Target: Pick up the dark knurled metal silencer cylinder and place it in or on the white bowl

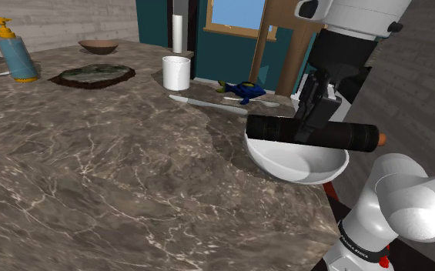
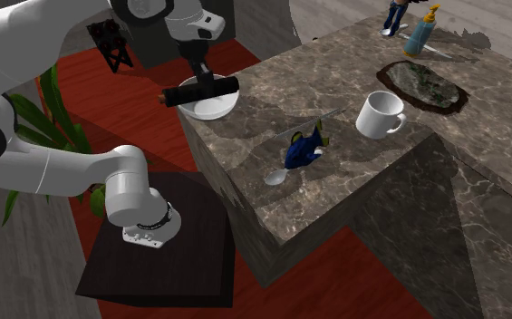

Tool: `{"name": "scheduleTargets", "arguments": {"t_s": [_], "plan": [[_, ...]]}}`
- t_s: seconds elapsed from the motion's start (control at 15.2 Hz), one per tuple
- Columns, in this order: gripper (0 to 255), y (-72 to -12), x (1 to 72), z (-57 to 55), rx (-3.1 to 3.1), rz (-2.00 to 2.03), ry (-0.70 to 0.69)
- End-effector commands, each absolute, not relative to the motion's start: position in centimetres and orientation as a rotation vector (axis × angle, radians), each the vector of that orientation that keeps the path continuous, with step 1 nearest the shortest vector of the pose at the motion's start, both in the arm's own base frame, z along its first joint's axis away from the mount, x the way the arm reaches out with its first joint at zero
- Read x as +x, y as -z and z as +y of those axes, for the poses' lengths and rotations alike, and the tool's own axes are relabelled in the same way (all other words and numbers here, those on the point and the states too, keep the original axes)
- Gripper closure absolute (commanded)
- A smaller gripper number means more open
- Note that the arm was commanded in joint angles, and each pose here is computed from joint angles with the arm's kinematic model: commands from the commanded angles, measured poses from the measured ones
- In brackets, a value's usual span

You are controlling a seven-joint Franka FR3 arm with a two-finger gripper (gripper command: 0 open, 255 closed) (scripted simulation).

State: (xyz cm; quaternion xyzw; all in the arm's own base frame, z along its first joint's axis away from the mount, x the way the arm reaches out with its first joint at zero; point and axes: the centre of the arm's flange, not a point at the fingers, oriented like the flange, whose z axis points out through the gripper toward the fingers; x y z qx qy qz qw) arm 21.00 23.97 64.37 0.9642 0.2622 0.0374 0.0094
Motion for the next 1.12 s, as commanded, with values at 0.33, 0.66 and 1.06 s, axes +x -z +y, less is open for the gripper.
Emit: {"name": "scheduleTargets", "arguments": {"t_s": [0.33,0.66,1.06], "plan": [[0,-64.3,21.0,24.0,3.012,0.82,-0.119],[0,-65.6,21.0,24.0,3.012,0.82,-0.119],[0,-69.2,20.7,24.0,3.012,0.82,-0.119]]}}
